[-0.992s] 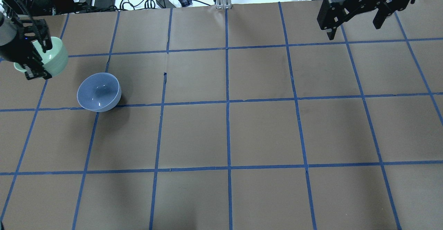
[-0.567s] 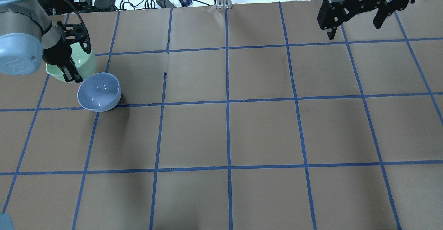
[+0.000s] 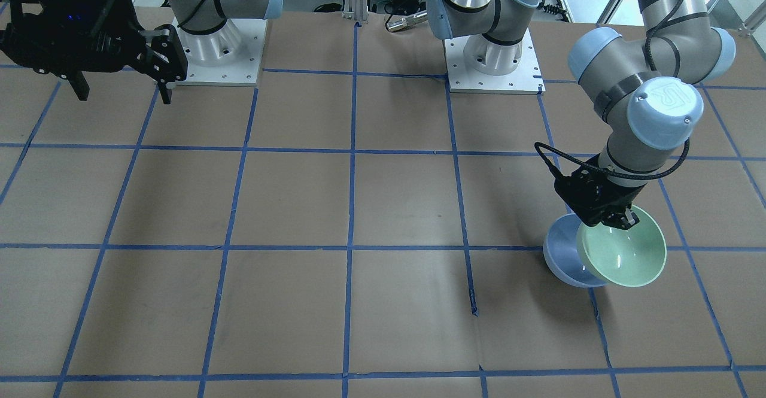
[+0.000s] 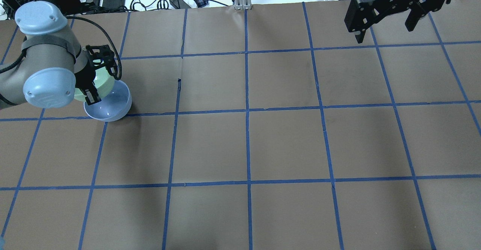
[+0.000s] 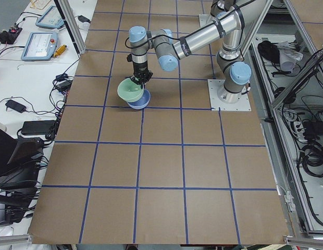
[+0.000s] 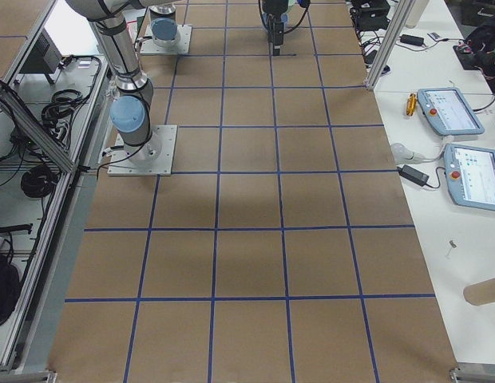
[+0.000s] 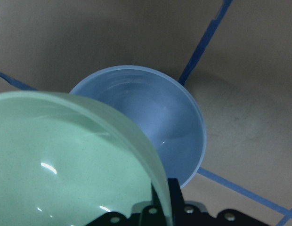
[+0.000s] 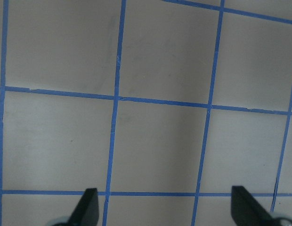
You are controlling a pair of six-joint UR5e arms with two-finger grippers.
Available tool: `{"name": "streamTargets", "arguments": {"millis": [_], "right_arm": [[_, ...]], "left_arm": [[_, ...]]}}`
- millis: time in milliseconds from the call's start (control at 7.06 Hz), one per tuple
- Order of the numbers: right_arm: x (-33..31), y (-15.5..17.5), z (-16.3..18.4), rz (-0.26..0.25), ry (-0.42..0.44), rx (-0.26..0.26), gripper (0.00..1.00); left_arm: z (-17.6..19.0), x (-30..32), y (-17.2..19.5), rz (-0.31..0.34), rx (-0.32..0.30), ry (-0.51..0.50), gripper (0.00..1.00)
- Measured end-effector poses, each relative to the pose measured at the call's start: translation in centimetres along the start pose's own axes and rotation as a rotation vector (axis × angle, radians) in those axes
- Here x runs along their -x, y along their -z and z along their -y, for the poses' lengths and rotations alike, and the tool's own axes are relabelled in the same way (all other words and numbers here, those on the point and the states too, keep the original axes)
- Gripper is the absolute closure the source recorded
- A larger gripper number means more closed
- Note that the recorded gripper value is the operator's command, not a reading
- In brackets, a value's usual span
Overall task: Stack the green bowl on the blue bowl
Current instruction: 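Position the mint-green bowl over the light blue bowl with the left gripper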
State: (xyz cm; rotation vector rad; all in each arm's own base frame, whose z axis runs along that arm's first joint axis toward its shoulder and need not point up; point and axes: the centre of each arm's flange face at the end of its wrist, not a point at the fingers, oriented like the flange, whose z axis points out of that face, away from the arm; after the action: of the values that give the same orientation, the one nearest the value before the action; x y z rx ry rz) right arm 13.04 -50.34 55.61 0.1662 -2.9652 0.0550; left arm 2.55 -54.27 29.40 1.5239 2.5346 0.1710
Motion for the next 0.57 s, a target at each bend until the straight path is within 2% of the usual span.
{"name": "streamTargets", "arguments": {"millis": [567], "right_arm": [[0.0, 0.0, 0.0, 0.000, 0.001, 0.000, 0.00]], "left_arm": [[1.1, -2.3, -1.5, -0.024, 0.010, -0.021, 1.00]]}}
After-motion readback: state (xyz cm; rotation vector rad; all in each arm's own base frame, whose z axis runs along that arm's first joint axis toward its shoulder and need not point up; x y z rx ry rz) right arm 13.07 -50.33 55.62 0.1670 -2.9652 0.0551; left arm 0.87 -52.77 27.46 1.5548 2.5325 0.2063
